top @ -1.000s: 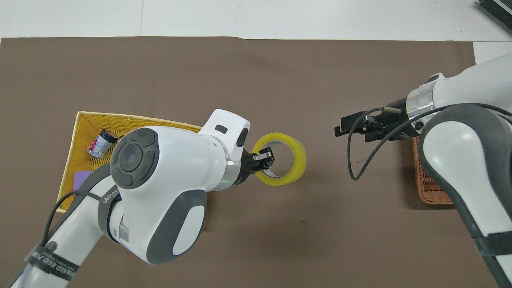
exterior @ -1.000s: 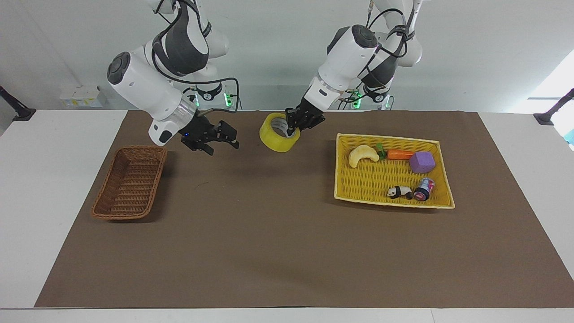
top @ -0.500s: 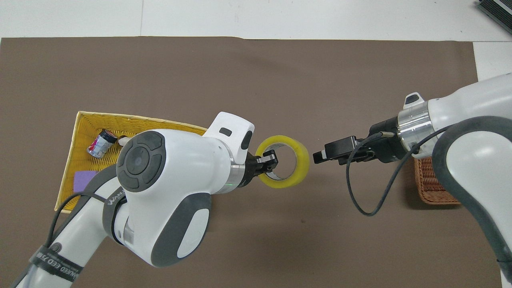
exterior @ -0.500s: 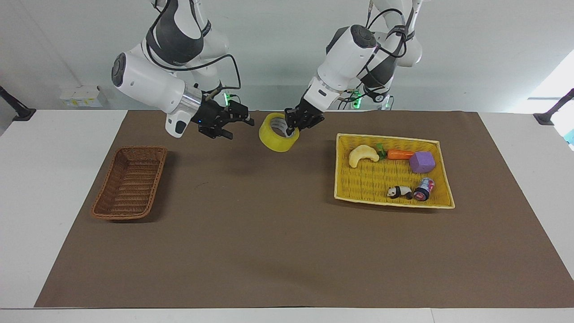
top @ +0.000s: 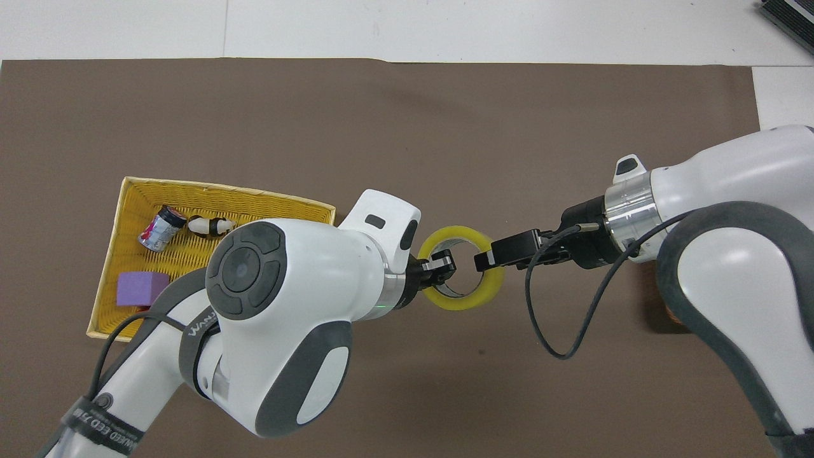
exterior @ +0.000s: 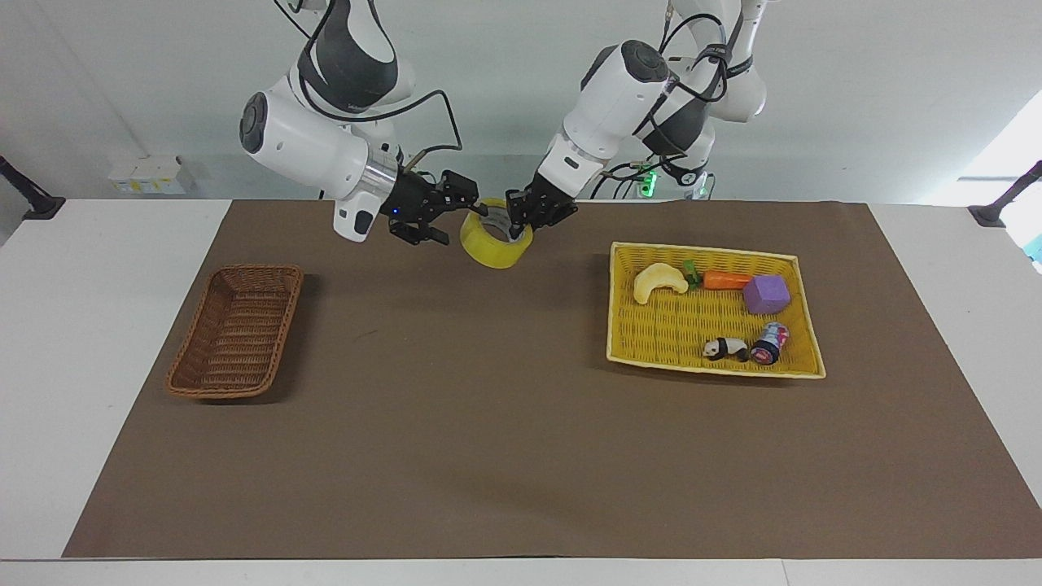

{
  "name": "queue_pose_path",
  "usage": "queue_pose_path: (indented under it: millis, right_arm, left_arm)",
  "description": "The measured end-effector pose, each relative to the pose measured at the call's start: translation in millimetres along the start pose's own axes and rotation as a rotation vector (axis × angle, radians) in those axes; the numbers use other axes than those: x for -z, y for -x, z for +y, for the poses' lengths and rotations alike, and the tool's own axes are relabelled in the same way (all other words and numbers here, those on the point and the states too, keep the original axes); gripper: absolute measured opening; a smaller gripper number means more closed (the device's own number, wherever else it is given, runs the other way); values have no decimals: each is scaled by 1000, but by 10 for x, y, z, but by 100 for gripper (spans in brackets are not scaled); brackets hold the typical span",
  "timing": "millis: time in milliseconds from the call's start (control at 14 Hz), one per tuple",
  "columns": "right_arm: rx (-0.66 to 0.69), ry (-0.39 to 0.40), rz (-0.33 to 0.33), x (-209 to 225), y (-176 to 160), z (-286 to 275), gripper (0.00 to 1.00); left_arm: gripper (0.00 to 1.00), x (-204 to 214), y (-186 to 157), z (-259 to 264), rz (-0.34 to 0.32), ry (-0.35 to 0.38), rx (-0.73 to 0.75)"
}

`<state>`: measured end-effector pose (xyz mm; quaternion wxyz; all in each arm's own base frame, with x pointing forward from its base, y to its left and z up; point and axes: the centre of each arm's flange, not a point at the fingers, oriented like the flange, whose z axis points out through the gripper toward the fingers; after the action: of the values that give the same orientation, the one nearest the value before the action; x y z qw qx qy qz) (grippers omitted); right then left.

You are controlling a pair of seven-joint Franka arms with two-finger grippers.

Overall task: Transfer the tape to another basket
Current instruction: 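Grasp the tape roll with the right gripper and open the left gripper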

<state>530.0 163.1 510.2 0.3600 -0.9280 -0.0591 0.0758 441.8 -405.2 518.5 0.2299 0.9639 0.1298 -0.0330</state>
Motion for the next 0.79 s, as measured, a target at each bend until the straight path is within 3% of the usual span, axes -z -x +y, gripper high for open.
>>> queue_pose_path:
  millis: [357, 714, 786]
  right_arm:
    - [1, 3, 12, -9, -10, 17, 98]
    - [7, 0, 17, 3, 8, -18, 44]
    - [5, 0, 17, 2, 7, -11, 38]
  left_arm:
    - [22, 69, 16, 128, 60, 71, 28]
    - [22, 26, 68, 182, 59, 79, 32]
    - [22, 41, 81, 205, 61, 84, 34]
